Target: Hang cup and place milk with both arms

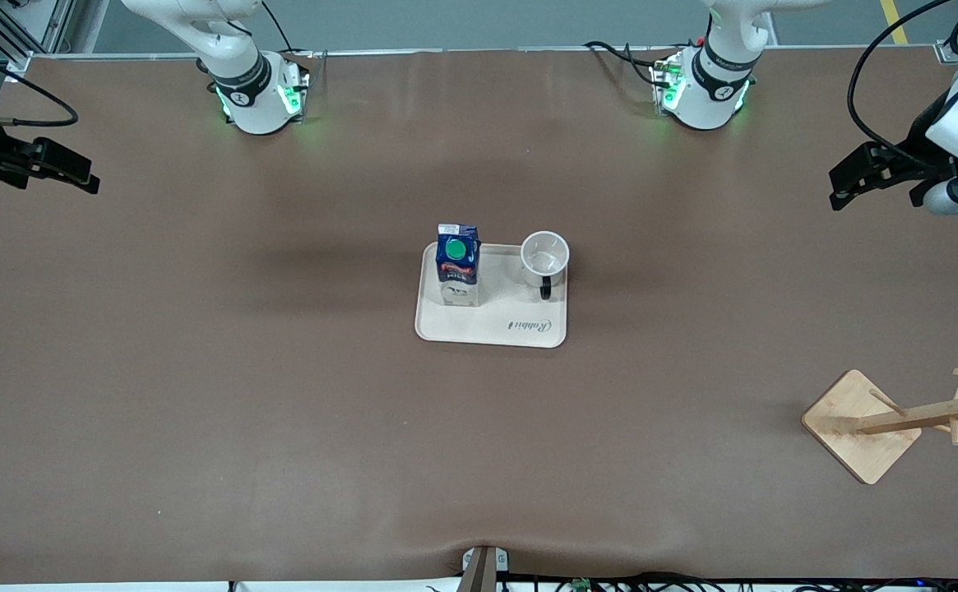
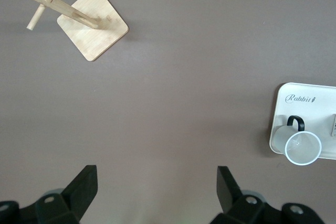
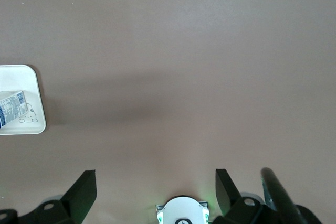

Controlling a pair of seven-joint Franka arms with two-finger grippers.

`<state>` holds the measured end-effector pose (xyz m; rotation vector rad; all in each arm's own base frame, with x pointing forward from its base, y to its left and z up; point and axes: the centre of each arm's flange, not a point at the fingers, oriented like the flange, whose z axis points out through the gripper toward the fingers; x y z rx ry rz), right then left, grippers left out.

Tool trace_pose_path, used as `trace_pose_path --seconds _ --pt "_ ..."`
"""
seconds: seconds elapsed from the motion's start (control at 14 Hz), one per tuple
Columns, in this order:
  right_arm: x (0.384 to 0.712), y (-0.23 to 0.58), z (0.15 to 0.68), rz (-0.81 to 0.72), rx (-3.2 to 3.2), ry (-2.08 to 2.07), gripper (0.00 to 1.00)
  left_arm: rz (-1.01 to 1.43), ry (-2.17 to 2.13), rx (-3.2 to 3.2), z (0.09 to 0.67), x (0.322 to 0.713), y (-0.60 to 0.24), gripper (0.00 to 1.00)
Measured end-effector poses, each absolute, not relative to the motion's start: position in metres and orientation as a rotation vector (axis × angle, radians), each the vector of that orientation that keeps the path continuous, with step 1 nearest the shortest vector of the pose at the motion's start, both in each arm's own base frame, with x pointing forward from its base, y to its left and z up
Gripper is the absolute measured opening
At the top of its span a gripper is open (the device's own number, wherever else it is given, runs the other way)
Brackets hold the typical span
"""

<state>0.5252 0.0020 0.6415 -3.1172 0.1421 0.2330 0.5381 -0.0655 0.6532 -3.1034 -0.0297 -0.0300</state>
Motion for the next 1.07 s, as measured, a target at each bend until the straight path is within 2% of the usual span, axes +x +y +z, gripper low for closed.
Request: trace_pose_path --seconds 0.57,1.07 --pt "0.525 0.002 0.641 0.234 -3.117 0.143 1.00 0.005 -0.004 -3.102 0.645 0.540 -0.074 1.00" --pt "0.525 0.001 0.641 0.235 -3.117 0.144 1.00 0.148 -0.017 -3.074 0.551 0.530 -0.174 1.00"
